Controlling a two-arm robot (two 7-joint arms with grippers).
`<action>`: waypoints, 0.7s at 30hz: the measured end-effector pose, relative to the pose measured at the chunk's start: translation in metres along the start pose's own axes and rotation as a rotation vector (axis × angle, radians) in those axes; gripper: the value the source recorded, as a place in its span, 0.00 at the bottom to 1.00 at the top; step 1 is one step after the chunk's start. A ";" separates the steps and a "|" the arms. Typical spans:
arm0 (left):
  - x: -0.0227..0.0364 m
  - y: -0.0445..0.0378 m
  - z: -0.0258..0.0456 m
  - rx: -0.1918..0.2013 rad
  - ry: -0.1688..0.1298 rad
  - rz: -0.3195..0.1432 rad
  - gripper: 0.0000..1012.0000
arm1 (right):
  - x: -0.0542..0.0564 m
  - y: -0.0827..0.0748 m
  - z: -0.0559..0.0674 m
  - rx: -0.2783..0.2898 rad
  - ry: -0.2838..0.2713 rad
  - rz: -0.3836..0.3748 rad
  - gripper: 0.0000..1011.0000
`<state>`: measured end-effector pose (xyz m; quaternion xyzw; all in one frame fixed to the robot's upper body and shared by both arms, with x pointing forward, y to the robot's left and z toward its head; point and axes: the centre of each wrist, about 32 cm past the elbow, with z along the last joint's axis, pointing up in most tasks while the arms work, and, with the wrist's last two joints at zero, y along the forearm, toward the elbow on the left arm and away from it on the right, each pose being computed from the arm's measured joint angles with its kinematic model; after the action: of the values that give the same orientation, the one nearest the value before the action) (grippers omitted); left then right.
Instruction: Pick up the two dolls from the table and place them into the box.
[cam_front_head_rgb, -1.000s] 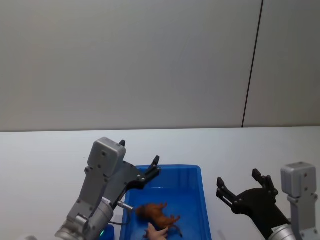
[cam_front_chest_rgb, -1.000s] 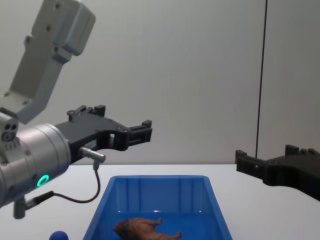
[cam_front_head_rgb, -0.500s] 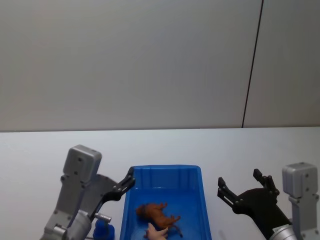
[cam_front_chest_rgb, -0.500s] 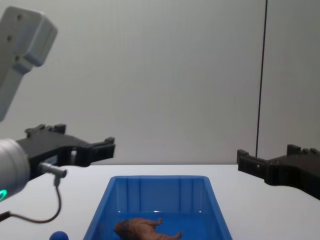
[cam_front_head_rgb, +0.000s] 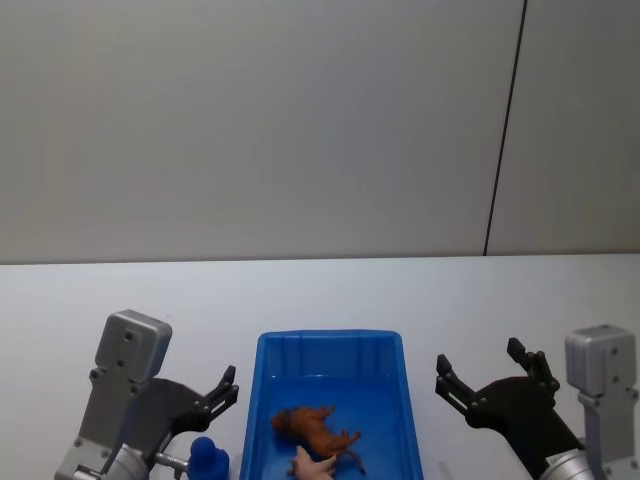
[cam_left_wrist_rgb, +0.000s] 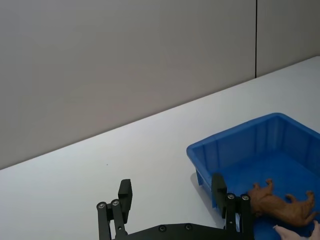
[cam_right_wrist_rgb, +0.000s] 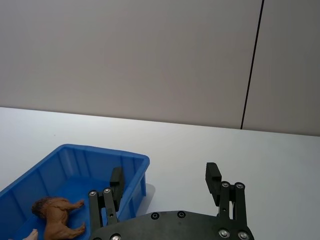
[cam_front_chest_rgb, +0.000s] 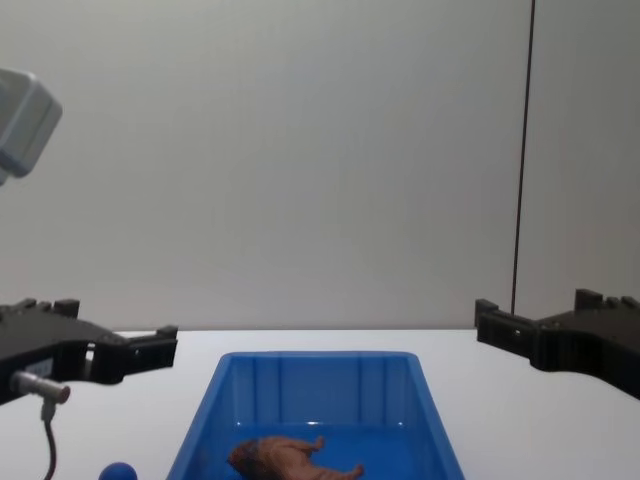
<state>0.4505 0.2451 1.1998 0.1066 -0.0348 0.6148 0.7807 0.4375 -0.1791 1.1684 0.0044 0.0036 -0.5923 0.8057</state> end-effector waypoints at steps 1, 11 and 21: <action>0.0008 0.0002 -0.0006 0.004 0.000 -0.002 0.99 | 0.000 0.000 0.000 0.000 0.000 0.000 0.99; 0.0123 -0.0019 -0.0103 0.069 0.000 -0.040 0.99 | 0.000 0.000 0.000 0.000 0.000 0.000 0.99; 0.0195 -0.0072 -0.0206 0.126 0.004 -0.068 0.99 | 0.000 0.000 0.000 0.000 0.000 0.000 0.99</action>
<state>0.4606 0.2664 1.1824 0.1555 0.0091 0.5890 0.7930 0.4374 -0.1792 1.1684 0.0043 0.0036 -0.5923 0.8057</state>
